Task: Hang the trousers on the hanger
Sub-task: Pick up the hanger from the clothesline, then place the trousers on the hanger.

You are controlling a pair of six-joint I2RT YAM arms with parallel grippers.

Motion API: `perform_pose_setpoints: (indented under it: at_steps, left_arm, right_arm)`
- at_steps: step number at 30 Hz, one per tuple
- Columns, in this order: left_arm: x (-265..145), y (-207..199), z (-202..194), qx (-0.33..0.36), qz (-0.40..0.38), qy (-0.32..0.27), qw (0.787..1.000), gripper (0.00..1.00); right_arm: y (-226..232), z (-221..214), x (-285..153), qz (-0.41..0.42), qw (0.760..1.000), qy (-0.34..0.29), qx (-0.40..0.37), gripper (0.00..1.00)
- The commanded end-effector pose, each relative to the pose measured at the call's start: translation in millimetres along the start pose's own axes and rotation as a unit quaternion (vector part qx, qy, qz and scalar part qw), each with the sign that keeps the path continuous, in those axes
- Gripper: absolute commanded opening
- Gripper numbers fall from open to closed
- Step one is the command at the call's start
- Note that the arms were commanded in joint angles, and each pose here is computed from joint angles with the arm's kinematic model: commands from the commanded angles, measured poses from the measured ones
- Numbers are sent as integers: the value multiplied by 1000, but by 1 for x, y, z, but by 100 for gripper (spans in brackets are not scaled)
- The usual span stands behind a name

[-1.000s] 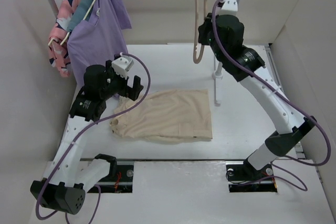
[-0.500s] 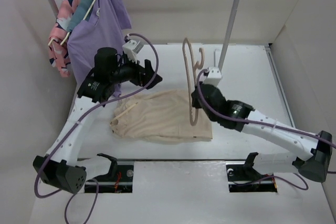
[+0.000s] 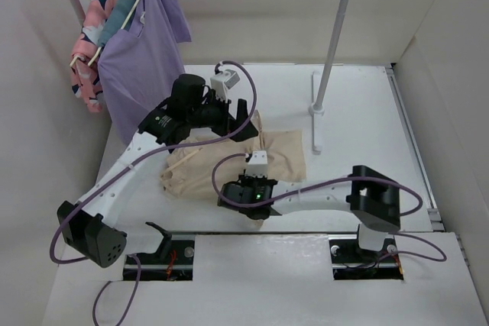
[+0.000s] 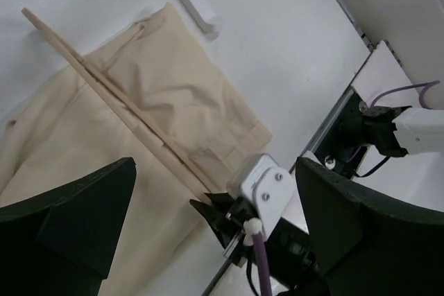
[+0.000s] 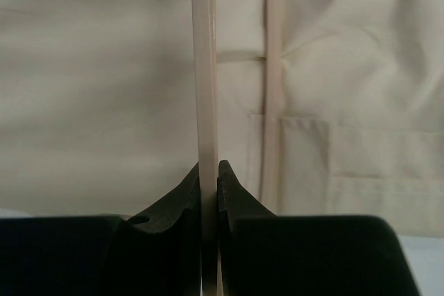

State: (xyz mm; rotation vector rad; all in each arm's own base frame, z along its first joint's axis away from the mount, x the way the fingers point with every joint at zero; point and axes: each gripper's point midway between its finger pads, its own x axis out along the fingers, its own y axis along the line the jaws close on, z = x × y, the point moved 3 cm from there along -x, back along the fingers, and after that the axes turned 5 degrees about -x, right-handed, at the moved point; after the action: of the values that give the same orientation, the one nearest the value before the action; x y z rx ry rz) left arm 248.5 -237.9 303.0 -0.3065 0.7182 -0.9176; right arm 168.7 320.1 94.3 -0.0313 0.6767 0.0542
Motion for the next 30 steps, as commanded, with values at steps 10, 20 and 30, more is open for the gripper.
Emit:
perform_pose_setpoints:
  at_steps: [10,20,30]
  left_arm:
    - [6,51,-28,-4,157,22,987,80]
    - [20,62,-74,-28,136,114,984,71]
    - [30,73,-66,-60,133,121,982,0]
  right_arm:
    - [14,-25,6,-19,1000,9,-20,0]
    - [19,-22,5,-15,1000,7,-25,0]
    - [21,-17,3,9,999,-4,-39,0]
